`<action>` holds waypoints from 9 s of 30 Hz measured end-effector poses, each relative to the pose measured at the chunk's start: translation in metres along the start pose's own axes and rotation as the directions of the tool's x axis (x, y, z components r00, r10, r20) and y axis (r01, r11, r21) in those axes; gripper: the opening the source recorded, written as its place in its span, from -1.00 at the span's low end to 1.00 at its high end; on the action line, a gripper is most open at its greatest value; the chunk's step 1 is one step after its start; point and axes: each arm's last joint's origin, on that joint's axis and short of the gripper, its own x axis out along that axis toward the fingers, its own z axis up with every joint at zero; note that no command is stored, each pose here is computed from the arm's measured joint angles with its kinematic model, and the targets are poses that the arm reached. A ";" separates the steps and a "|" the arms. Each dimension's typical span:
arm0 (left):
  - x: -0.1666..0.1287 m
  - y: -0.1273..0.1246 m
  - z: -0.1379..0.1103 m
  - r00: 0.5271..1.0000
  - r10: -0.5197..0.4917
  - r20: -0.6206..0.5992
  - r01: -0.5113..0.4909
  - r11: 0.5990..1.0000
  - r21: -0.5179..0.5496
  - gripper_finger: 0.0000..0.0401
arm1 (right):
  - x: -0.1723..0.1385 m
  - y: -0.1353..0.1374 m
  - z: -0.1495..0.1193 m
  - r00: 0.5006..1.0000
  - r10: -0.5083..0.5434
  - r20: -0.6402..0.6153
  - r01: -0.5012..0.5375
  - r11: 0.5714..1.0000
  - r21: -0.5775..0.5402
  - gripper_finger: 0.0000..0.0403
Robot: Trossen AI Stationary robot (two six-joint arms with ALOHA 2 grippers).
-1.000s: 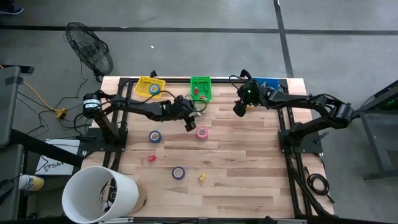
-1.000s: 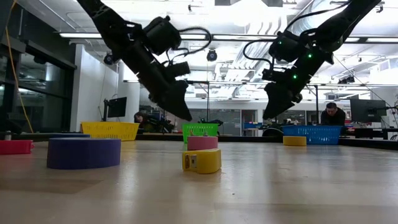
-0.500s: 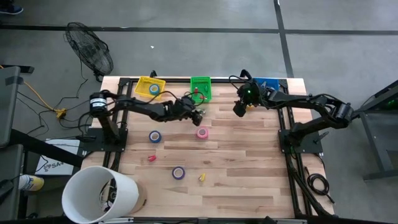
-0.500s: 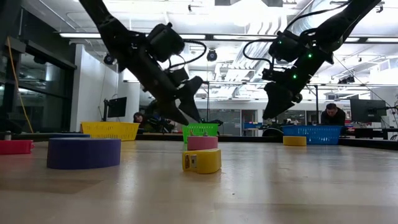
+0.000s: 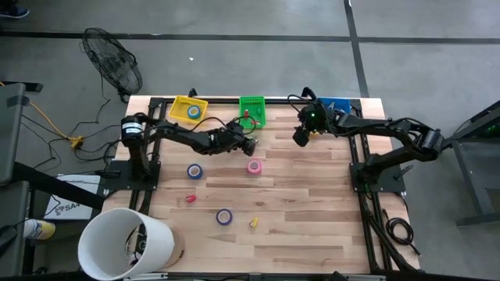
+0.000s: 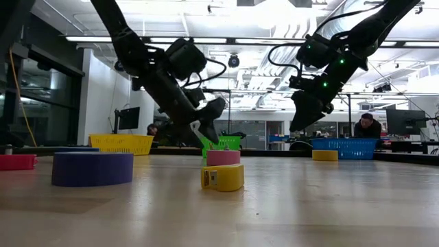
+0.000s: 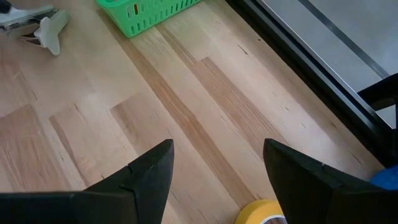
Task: Pick and place Stapler, Stapler remover, tape
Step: Put the gray staple remover into the blue basket, then put the blue tape into the yellow basket
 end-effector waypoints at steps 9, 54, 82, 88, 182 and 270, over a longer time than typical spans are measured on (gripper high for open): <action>0.008 0.000 -0.006 1.000 -0.016 -0.003 0.016 1.000 -0.022 0.03 | 0.000 0.000 0.000 1.000 0.000 0.000 0.000 1.000 0.000 0.18; 0.007 0.006 -0.014 0.996 0.038 -0.082 -0.033 0.997 0.066 -0.80 | 0.000 0.003 -0.001 0.997 0.070 -0.012 -0.070 0.998 -0.004 0.19; -0.008 -0.045 0.013 0.945 -0.200 0.258 0.131 0.957 0.258 -0.81 | -0.027 0.093 0.027 0.904 0.174 0.390 -0.149 0.984 -0.093 0.19; -0.018 -0.067 0.018 0.925 -0.170 0.339 0.046 0.938 0.344 -0.81 | -0.033 0.101 0.030 0.880 0.166 0.446 -0.136 0.986 -0.101 0.19; -0.052 -0.037 -0.005 0.963 0.271 -0.006 -0.203 0.738 0.644 0.20 | -0.001 -0.043 -0.001 0.868 -0.496 -0.033 0.495 0.859 0.133 -0.82; -0.106 0.011 -0.046 0.702 0.712 0.019 -0.526 0.500 0.688 0.20 | -0.043 -0.008 0.001 0.977 0.002 0.215 0.006 0.999 -0.033 -0.15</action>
